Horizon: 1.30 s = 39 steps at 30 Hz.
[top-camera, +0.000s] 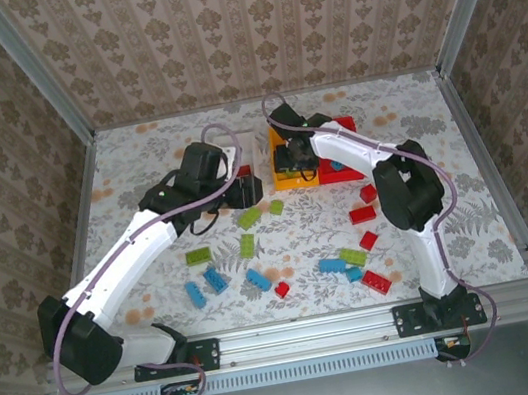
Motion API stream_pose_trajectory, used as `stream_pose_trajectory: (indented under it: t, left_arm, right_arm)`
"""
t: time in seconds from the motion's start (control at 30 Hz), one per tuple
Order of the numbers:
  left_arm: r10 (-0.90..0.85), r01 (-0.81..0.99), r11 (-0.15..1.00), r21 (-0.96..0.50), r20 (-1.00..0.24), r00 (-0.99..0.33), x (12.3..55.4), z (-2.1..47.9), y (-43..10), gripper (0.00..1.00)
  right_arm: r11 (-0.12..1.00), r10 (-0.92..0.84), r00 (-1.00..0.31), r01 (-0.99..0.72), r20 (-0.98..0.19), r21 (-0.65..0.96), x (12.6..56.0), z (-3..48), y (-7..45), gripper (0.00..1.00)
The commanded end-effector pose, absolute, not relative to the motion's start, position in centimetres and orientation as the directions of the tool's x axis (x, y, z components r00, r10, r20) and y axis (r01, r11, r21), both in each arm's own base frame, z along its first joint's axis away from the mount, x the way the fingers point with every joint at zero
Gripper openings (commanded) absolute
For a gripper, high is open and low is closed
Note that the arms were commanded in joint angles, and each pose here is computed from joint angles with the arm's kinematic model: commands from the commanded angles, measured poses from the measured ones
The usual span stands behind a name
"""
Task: Sort the legos into containers by color
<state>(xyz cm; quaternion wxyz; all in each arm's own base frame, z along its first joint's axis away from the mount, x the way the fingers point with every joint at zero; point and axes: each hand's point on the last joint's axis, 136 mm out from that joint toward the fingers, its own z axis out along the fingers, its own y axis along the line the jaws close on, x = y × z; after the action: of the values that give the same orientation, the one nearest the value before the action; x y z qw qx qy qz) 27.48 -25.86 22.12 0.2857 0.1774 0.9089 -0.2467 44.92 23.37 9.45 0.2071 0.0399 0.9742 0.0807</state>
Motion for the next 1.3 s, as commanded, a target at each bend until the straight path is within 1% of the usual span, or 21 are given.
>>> stream_pose_trajectory:
  t: [0.0,0.07,0.17,0.23,0.33,0.4,0.47,0.57,0.67,0.83,1.07,1.27]
  left_arm:
    - [0.36,0.561,0.758,-0.334,-0.502,-0.786,24.2,19.3,-25.7,0.6]
    - [0.461,0.622,0.708,-0.334,-0.448,-0.766,21.7,18.2,-25.8,0.6]
    - [0.618,0.723,0.614,-0.318,-0.376,-0.691,17.4,16.5,-25.9,0.6]
    - [0.695,0.767,0.564,-0.305,-0.325,-0.641,14.9,15.4,-25.9,0.6]
    - [0.769,0.805,0.508,-0.306,-0.261,-0.584,12.0,14.0,-26.4,0.61]
    - [0.804,0.822,0.485,-0.3,-0.217,-0.554,10.6,12.9,-26.9,0.62]
    - [0.827,0.829,0.48,-0.287,-0.169,-0.537,9.8,11.9,-27.3,0.62]
    - [0.844,0.832,0.488,-0.264,-0.101,-0.527,9.0,10.2,-27.9,0.62]
    - [0.843,0.829,0.516,-0.216,-0.047,-0.536,8.9,8.7,-28.1,0.63]
    - [0.83,0.821,0.55,-0.155,-0.013,-0.558,9.4,6.8,-28.4,0.64]
    - [0.83,0.824,0.557,-0.107,0.04,-0.556,9.3,5.0,-28.3,0.63]
    - [0.82,0.818,0.572,-0.063,0.038,-0.571,10.3,4.1,-28.7,0.62]
  right_arm:
    - [0.969,0.067,-0.847,-0.07,-0.527,0.236,43.9,16.8,24.7,0.59]
    - [0.956,0.027,-0.808,-0.151,-0.588,0.251,42.6,18.7,25.6,0.59]
    - [0.911,-0.012,-0.745,-0.283,-0.667,0.3,39.2,19.9,26.7,0.61]
    - [0.87,0.021,-0.703,-0.338,-0.711,0.36,36.8,20.9,26.5,0.61]
    - [0.813,0.062,-0.704,-0.376,-0.708,0.445,32.1,20.0,25.0,0.67]
    - [0.791,0.073,-0.735,-0.37,-0.674,0.488,28.7,19.0,23.5,0.71]
    - [0.785,0.08,-0.757,-0.353,-0.649,0.508,25.7,19.0,21.7,0.75]
    - [0.805,0.119,-0.777,-0.289,-0.619,0.518,22.2,19.2,18.5,0.81]
    - [0.818,0.172,-0.778,-0.229,-0.604,0.528,19.7,19.8,15.8,0.84]
    - [0.807,0.227,-0.779,-0.185,-0.584,0.56,17.8,20.0,14.3,0.84]
    - [0.797,0.225,-0.777,-0.2,-0.587,0.57,17.8,20.2,14.6,0.84]
    - [0.784,0.227,-0.786,-0.203,-0.576,0.587,17.6,20.0,14.9,0.84]
